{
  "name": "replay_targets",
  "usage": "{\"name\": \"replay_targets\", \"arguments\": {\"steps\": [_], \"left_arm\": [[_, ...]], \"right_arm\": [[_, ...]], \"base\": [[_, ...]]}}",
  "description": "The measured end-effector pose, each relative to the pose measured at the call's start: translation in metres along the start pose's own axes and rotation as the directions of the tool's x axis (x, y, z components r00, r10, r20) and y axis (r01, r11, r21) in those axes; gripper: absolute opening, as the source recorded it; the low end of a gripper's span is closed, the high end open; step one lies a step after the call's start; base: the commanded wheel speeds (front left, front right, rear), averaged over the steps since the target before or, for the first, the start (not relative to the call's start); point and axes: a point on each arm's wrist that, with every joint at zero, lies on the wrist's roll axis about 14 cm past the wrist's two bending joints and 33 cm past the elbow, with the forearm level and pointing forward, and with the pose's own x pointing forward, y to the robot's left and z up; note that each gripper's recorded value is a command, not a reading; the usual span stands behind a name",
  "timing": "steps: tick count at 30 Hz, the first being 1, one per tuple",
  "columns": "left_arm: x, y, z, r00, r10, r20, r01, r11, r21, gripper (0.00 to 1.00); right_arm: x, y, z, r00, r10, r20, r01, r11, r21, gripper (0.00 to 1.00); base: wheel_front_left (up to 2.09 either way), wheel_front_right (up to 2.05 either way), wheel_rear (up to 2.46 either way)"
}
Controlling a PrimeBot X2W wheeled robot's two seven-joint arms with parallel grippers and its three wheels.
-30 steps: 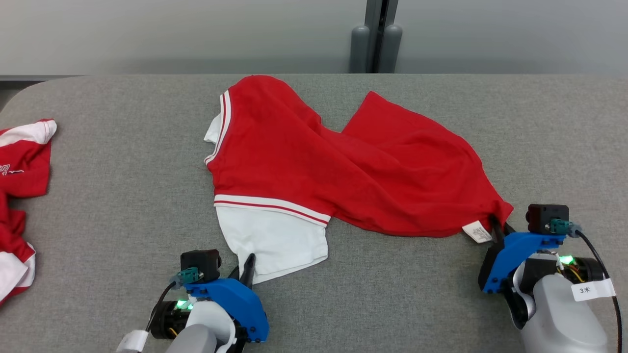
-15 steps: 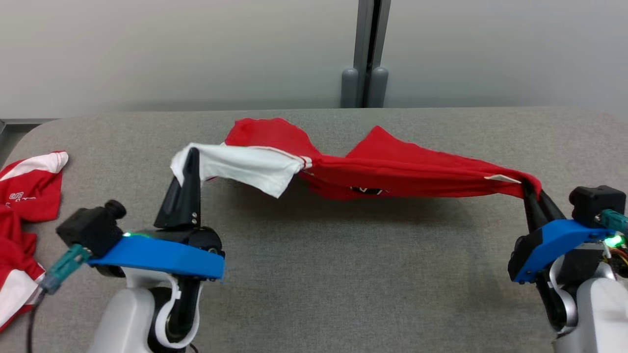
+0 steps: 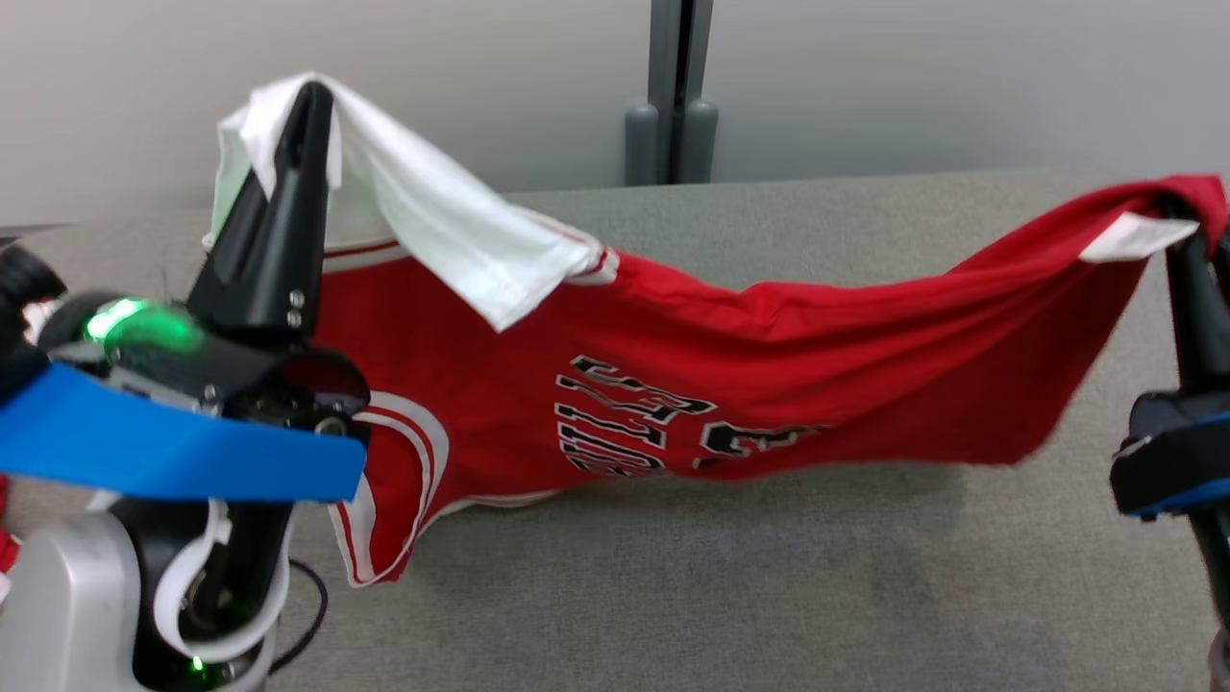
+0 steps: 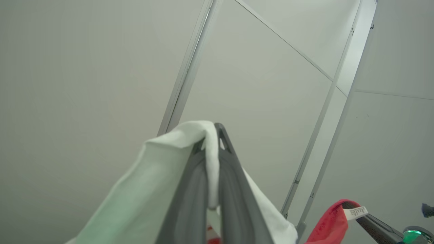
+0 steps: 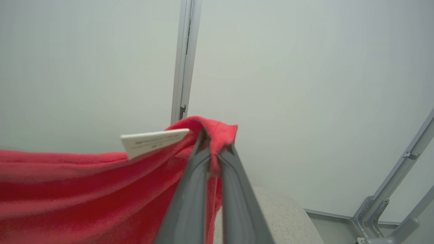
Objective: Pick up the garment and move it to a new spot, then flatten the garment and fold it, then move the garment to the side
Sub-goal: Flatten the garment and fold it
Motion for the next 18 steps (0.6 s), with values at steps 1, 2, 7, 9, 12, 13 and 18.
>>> {"name": "replay_targets", "arguments": {"steps": [1, 2, 7, 9, 12, 13, 18], "left_arm": [[0.006, 0.001, -0.002, 1.0, -0.01, -0.016, 0.01, 1.0, 0.001, 0.0], [0.013, 0.002, -0.005, 0.999, -0.018, -0.029, 0.018, 1.0, -0.004, 0.0], [0.053, 0.035, -0.04, 0.99, -0.005, -0.14, 0.007, 1.0, 0.013, 0.0], [0.073, 0.054, -0.053, 0.987, 0.009, -0.163, -0.003, 0.999, 0.036, 0.0], [0.106, 0.089, -0.067, 0.984, 0.048, -0.17, -0.029, 0.993, 0.111, 0.0], [0.117, 0.1, -0.069, 0.985, 0.06, -0.161, -0.039, 0.99, 0.135, 0.0], [0.167, 0.145, -0.065, 0.99, 0.122, -0.076, -0.094, 0.95, 0.298, 0.0]], "right_arm": [[0.004, -0.002, 0.001, 1.0, 0.0, -0.006, 0.0, 1.0, -0.014, 0.0], [0.009, -0.004, 0.0, 1.0, 0.002, -0.012, -0.003, 1.0, -0.021, 0.0], [0.049, -0.011, -0.034, 0.991, 0.036, -0.127, -0.042, 0.998, -0.045, 0.0], [0.071, -0.013, -0.051, 0.985, 0.05, -0.167, -0.059, 0.997, -0.05, 0.0], [0.107, -0.015, -0.073, 0.975, 0.068, -0.212, -0.081, 0.995, -0.05, 0.0], [0.12, -0.015, -0.077, 0.975, 0.071, -0.213, -0.082, 0.996, -0.047, 0.0], [0.181, -0.024, -0.063, 0.994, 0.043, -0.098, -0.044, 0.999, -0.004, 0.0]], "base": [[0.0, 0.0, 0.0], [0.0, 0.0, 0.0], [0.0, 0.0, 0.0], [0.0, 0.0, 0.0], [0.0, 0.0, 0.0], [0.0, 0.0, 0.0], [0.0, 0.0, 0.0]]}}
